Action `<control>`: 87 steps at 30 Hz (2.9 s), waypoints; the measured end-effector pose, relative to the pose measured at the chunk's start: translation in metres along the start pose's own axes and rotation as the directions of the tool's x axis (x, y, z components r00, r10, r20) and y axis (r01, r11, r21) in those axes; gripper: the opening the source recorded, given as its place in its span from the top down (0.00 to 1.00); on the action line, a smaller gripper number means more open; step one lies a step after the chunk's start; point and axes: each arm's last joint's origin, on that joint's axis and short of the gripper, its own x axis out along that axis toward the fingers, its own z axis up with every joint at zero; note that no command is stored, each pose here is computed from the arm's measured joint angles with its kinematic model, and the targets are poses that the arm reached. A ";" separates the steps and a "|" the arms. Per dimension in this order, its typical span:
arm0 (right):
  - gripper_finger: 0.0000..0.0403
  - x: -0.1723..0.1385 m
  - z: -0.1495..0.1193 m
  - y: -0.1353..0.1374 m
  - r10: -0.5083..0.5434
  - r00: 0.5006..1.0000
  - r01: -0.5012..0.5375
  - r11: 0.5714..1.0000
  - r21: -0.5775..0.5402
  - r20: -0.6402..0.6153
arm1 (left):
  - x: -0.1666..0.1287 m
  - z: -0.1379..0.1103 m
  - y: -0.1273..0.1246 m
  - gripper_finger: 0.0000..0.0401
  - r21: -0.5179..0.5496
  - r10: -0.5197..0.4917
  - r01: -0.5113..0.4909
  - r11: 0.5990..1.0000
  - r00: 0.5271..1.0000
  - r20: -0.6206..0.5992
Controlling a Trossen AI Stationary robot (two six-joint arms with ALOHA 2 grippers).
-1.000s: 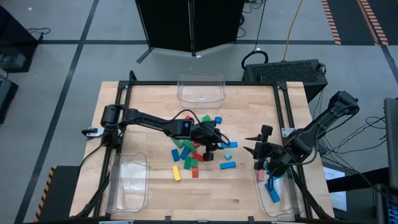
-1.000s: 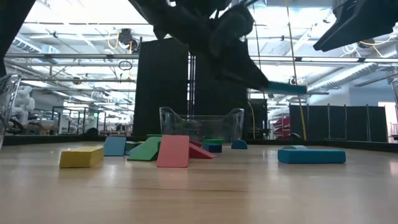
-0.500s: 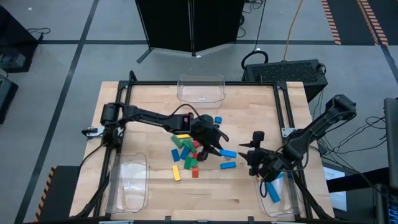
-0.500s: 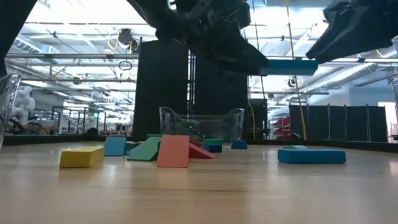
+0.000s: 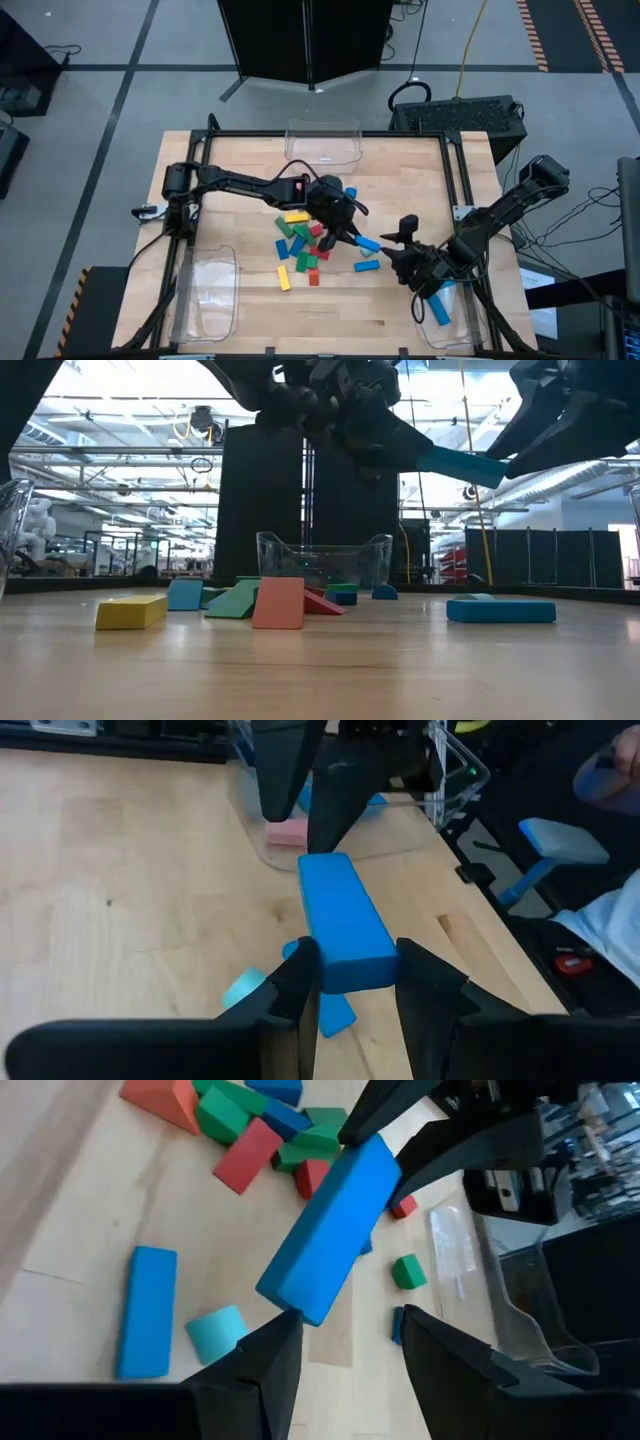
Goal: Sort blocks by size
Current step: Put the light blue rectangle block into the bottom right transparent bin
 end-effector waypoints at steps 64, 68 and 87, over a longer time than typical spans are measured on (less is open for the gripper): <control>0.89 -0.016 0.001 -0.008 -0.227 0.971 0.229 0.973 -0.029 0.073 | -0.011 0.009 0.016 0.64 -0.059 0.002 0.003 0.998 0.996 0.090; 0.88 -0.021 0.002 -0.013 -0.202 0.975 0.203 0.979 -0.003 0.087 | -0.011 0.009 0.017 0.62 -0.045 0.004 0.000 0.999 0.996 0.089; 0.88 -0.071 -0.036 -0.072 0.223 0.972 -0.231 0.860 0.456 0.073 | -0.007 -0.006 0.017 0.62 -0.039 0.218 -0.221 0.975 0.974 -0.054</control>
